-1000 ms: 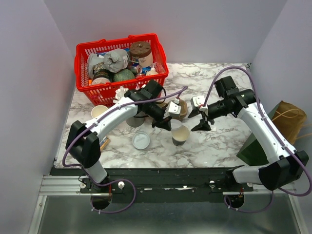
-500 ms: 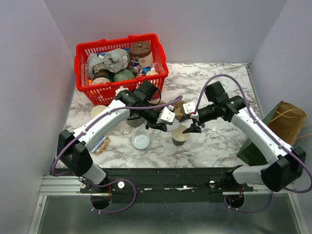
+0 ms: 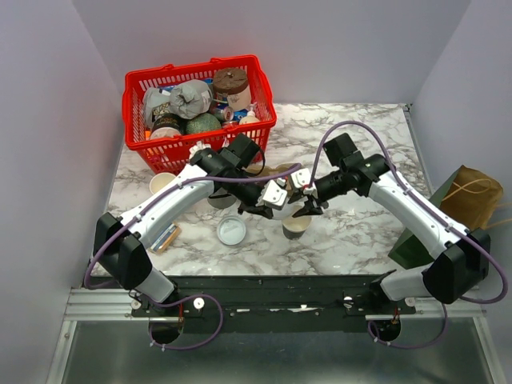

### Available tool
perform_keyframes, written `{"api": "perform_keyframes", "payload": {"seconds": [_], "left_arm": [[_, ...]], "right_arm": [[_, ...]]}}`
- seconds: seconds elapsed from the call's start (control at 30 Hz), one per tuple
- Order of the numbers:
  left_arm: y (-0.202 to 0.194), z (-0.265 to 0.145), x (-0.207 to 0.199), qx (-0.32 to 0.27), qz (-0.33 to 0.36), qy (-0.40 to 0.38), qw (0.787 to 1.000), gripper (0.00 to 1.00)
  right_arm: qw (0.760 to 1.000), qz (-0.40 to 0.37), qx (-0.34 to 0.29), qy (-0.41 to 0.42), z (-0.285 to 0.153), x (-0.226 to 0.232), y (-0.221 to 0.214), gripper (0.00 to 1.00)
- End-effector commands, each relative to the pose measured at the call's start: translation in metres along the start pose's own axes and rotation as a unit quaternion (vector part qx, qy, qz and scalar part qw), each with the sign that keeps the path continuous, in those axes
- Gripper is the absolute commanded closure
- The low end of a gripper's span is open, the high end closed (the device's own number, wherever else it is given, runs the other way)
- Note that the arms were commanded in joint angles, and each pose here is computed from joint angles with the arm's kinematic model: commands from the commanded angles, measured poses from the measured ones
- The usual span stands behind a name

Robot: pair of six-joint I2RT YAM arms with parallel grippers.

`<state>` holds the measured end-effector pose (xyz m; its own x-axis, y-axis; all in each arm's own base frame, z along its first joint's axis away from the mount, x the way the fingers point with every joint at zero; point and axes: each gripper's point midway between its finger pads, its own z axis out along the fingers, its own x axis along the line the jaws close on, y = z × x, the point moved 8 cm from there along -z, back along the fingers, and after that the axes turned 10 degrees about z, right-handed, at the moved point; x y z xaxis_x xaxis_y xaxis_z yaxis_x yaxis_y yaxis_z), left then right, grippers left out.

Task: Pack the takeout coffee

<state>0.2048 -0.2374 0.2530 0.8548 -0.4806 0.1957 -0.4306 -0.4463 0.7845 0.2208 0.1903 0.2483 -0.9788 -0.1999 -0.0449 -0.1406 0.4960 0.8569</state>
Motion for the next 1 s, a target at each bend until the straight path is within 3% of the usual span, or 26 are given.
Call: {"api": "perform_keyframes", "payload": {"seconds": [0.0, 0.53, 0.83, 0.93, 0.97], "left_arm": [[0.007, -0.005, -0.001, -0.002, 0.033, 0.013, 0.999, 1.0], [0.007, -0.005, 0.001, -0.003, 0.025, 0.023, 0.999, 1.0], [0.004, -0.004, 0.001, -0.003, 0.01, 0.032, 0.999, 1.0], [0.004, -0.004, 0.002, -0.003, 0.005, 0.04, 0.999, 1.0], [0.004, -0.004, 0.002, -0.002, -0.006, 0.045, 0.999, 0.94]], "right_arm": [[1.0, -0.021, -0.001, 0.023, 0.004, 0.002, 0.006, 0.51], [0.999, -0.02, 0.013, 0.032, 0.013, -0.001, 0.001, 0.61], [0.999, -0.016, 0.023, 0.035, 0.015, 0.0, -0.001, 0.74], [0.999, -0.012, 0.025, 0.038, 0.016, 0.0, -0.001, 0.84], [0.999, -0.012, 0.025, 0.038, 0.015, 0.0, 0.001, 0.89]]}}
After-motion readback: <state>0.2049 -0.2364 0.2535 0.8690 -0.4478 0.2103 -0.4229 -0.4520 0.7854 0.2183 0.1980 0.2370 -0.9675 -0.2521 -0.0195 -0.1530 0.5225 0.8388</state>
